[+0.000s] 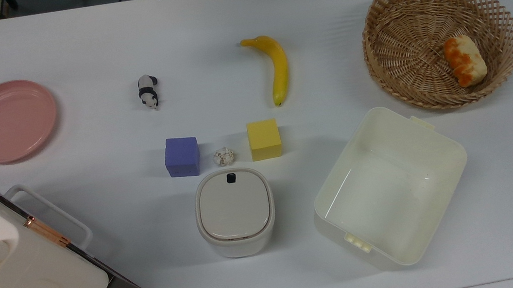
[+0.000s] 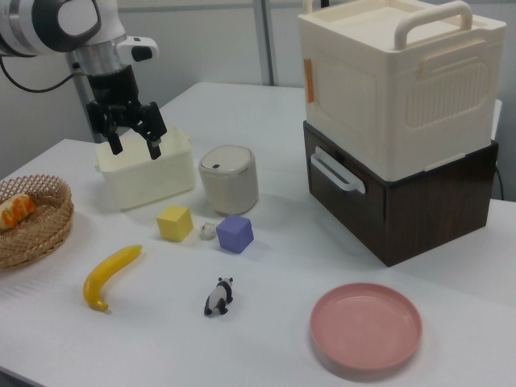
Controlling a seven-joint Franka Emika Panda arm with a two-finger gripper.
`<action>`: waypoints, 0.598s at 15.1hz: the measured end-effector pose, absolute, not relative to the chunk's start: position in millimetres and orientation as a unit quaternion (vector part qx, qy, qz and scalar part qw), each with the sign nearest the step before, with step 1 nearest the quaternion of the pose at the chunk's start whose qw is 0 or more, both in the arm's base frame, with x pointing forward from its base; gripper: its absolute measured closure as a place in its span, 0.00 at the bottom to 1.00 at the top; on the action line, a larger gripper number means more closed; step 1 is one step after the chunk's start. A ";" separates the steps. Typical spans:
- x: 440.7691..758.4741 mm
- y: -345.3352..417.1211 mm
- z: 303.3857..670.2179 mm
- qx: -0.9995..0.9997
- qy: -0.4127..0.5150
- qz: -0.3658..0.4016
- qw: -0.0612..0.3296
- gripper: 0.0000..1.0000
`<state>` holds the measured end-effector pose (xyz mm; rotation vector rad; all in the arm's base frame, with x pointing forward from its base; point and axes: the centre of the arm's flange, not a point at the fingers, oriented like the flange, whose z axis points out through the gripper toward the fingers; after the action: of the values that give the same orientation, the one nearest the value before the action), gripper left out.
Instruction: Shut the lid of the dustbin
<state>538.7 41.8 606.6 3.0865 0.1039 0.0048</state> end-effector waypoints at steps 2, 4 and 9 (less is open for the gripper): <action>538.3 41.8 606.5 0.999 0.033 0.000 0.024 0.00; 538.3 41.6 606.1 0.999 0.033 0.000 0.024 0.00; 538.6 39.3 608.3 0.999 0.030 0.002 0.024 0.00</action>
<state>538.6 39.3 608.3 3.0925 0.0934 0.0064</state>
